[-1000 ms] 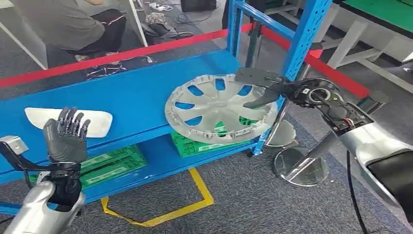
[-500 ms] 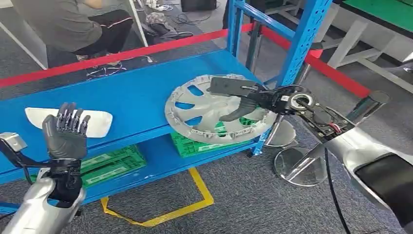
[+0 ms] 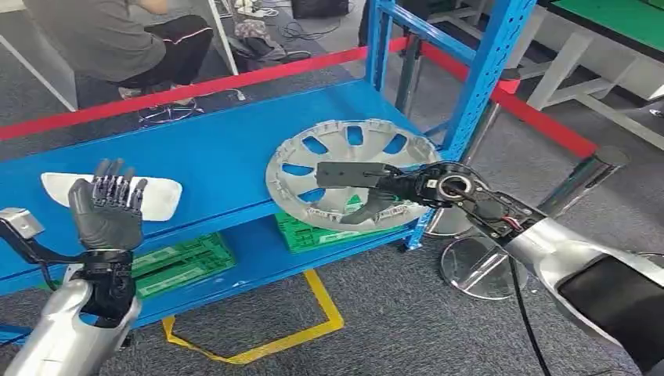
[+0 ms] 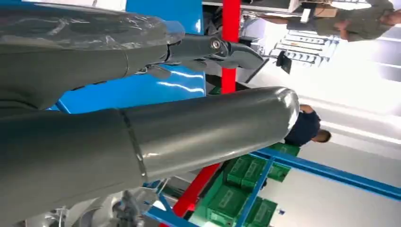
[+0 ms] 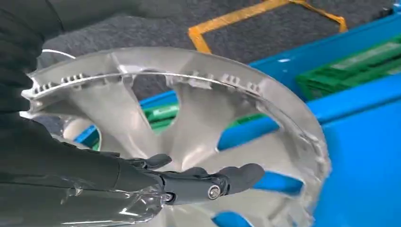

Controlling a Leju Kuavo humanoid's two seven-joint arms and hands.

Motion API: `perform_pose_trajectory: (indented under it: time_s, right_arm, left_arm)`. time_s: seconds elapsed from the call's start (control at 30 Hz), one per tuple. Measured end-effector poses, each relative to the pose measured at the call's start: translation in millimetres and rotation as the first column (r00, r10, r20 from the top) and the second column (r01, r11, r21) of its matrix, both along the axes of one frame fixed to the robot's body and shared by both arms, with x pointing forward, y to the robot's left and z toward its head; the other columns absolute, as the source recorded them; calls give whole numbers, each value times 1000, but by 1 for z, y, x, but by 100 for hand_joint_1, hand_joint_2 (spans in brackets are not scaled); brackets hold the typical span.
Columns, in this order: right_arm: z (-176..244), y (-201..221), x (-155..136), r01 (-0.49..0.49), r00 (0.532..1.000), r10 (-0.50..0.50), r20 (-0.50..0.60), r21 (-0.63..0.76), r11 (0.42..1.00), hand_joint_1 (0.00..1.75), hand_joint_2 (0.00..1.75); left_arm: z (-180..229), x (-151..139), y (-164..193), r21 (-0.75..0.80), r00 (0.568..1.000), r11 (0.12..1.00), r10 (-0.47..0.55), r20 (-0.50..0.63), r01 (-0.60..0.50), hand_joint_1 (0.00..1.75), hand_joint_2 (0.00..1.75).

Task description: Take the parts from the cabinet and place them on the table.

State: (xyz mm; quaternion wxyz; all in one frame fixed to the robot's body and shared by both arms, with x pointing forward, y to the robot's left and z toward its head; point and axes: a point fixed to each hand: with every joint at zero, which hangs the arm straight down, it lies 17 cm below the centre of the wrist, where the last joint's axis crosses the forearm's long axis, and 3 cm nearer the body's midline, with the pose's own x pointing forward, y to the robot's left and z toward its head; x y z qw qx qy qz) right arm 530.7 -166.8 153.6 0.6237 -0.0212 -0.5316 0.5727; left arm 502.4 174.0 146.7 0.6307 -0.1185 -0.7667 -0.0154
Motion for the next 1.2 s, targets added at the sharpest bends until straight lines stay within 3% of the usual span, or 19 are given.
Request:
perform_pose_trajectory:
  time_s: [1.2]
  right_arm:
    - [-60, -45, 4, 42, 997, -52, -53, -171, 984, 0, 175]
  left_arm:
    - [-9, 1, 2, -10, 1000, 1000, 11, -23, -11, 0, 0]
